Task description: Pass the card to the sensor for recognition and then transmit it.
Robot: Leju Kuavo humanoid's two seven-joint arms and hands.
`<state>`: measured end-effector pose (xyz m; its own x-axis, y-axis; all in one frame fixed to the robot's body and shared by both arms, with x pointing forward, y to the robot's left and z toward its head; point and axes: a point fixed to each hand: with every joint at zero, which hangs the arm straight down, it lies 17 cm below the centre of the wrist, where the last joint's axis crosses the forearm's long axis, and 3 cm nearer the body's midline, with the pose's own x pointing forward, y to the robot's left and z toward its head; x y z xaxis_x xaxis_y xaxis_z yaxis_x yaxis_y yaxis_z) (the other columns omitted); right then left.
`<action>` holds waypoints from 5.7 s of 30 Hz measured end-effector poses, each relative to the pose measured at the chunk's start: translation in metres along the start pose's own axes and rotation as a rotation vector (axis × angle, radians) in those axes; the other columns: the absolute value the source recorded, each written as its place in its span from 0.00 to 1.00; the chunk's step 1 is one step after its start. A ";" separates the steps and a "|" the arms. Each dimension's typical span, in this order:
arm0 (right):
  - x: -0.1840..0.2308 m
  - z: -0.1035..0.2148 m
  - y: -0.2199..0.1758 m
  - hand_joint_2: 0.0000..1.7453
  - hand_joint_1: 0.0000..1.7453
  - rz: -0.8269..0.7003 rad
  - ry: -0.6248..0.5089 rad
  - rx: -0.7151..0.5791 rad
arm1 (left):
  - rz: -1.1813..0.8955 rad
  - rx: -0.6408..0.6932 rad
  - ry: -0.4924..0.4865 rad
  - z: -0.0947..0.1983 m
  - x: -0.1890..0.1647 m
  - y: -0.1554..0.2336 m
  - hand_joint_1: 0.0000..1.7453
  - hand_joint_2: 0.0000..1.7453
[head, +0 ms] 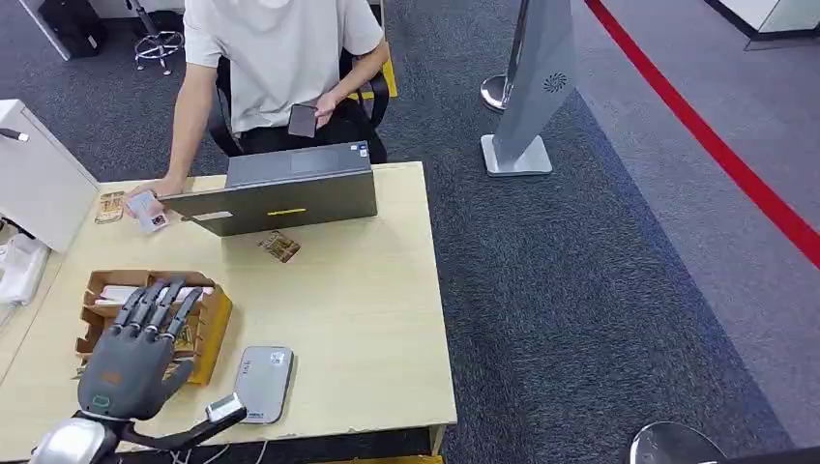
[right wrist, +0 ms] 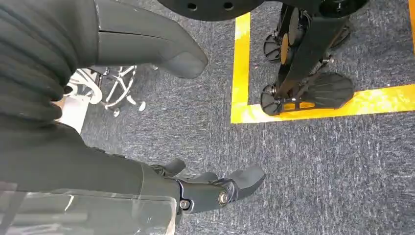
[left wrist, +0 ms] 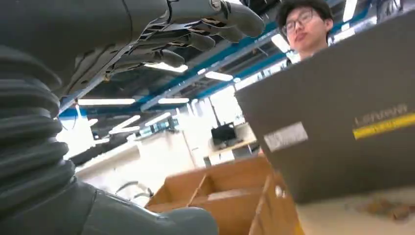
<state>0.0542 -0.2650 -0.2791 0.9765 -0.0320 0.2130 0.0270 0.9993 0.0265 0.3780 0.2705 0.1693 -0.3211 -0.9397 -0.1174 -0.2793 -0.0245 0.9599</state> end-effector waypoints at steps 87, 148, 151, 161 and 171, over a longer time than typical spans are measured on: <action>0.017 -0.002 -0.008 1.00 0.00 0.065 -0.050 -0.020 | -0.102 -0.092 0.430 0.031 -0.099 -0.092 0.00 1.00; 0.018 -0.001 -0.005 1.00 0.00 0.080 -0.056 -0.012 | -0.088 -0.065 0.400 0.020 -0.085 -0.082 1.00 1.00; 0.018 -0.001 -0.005 1.00 0.00 0.080 -0.056 -0.012 | -0.088 -0.065 0.400 0.020 -0.085 -0.082 1.00 1.00; 0.018 -0.001 -0.005 1.00 0.00 0.079 -0.056 -0.012 | -0.083 -0.074 0.394 0.019 -0.084 -0.083 1.00 1.00; 0.017 -0.001 -0.005 1.00 0.00 0.081 -0.054 -0.012 | -0.074 -0.097 0.385 0.019 -0.084 -0.086 1.00 1.00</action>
<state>0.0713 -0.2709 -0.2768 0.9627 0.0481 0.2664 -0.0487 0.9988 -0.0045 0.4119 0.3579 0.0922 0.0641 -0.9929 -0.1004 -0.1966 -0.1112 0.9741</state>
